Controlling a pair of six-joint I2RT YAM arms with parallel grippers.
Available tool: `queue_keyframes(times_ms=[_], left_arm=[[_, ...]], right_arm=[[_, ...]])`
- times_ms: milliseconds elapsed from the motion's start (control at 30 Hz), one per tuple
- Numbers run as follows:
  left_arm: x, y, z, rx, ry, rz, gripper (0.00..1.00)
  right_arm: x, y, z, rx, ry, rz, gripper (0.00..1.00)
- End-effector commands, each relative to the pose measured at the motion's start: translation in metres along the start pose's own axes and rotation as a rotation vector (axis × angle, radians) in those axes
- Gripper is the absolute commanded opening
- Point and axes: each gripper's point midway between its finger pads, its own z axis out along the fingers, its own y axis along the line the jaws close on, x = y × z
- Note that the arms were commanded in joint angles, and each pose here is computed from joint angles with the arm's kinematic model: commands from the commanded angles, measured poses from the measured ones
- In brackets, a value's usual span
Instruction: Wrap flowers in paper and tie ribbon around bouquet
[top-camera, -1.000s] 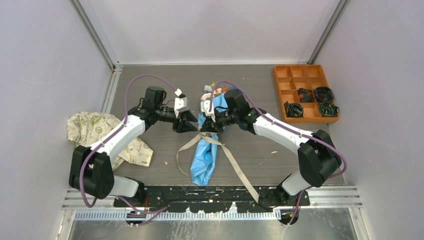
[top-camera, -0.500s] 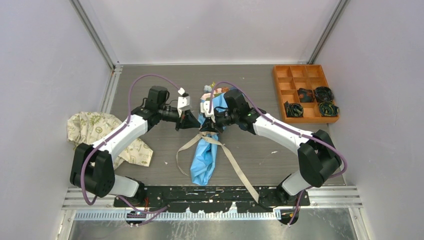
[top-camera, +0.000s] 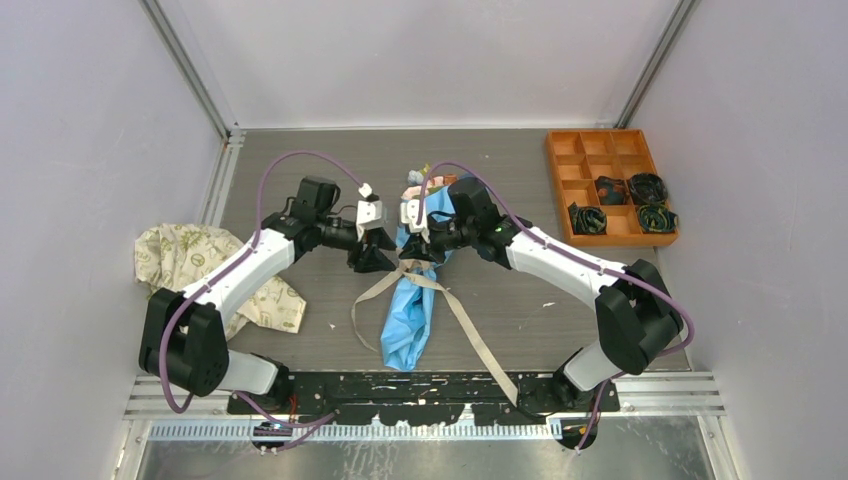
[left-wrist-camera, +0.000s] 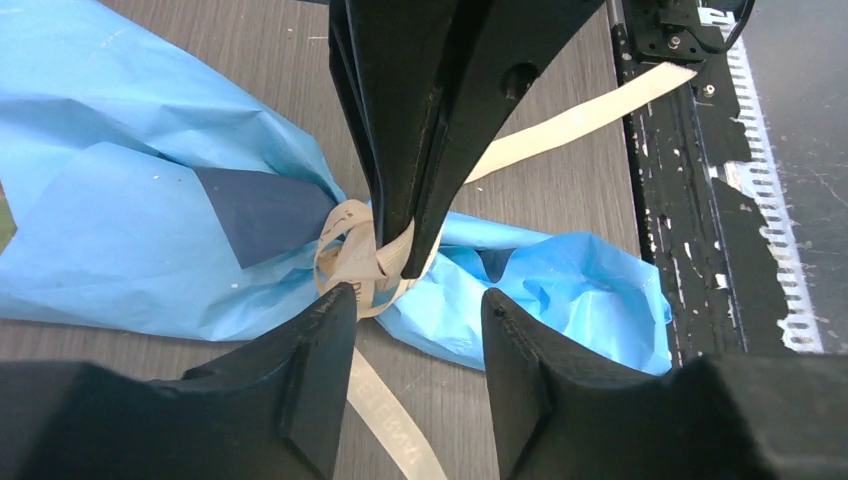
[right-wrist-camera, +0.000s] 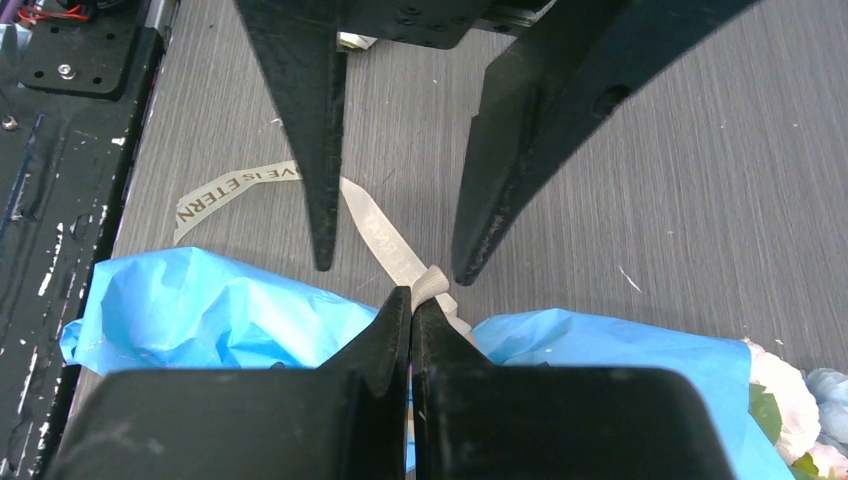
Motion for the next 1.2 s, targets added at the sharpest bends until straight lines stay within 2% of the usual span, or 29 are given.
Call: queue_keyframes(times_ms=[0,167,267,333,400,533,600,700,867,1033,1167], left_arm=[[-0.025,0.010,-0.005,-0.047,-0.041,0.087,0.54],[-0.037,0.029,-0.004,-0.120,-0.076,0.088,0.56],[-0.045,0.022,-0.003,-0.075,-0.118,0.076,0.52],[-0.039,0.008,-0.001,-0.008,-0.137,0.048,0.58],[-0.025,-0.004,0.001,0.045,-0.161,0.038,0.65],[-0.012,0.025,0.014,-0.030,-0.205,0.131,0.68],[-0.017,0.040,0.019,-0.040,-0.241,0.149,0.65],[-0.007,0.038,0.026,0.007,-0.246,0.141,0.60],[-0.003,0.043,0.037,0.020,-0.267,0.107,0.42],[-0.002,0.032,0.039,0.078,-0.283,0.107,0.36],[-0.001,0.022,0.038,0.141,-0.289,0.130,0.40]], right_arm=[[-0.019,-0.006,0.000,0.012,-0.056,-0.067,0.01],[-0.018,-0.002,-0.003,0.003,-0.055,-0.083,0.01],[-0.028,-0.001,-0.007,0.010,-0.092,-0.073,0.01],[-0.039,-0.007,-0.013,0.030,-0.153,-0.061,0.01],[-0.037,-0.008,-0.013,0.037,-0.157,-0.052,0.01],[-0.028,-0.006,-0.009,0.025,-0.146,-0.027,0.01],[-0.027,-0.010,-0.009,0.040,-0.141,-0.036,0.01],[-0.026,-0.015,-0.008,0.056,-0.133,-0.044,0.01],[-0.020,-0.017,-0.007,0.056,-0.125,-0.032,0.01],[-0.014,-0.020,-0.006,0.056,-0.117,-0.016,0.01],[-0.011,-0.023,-0.005,0.059,-0.115,-0.007,0.01]])
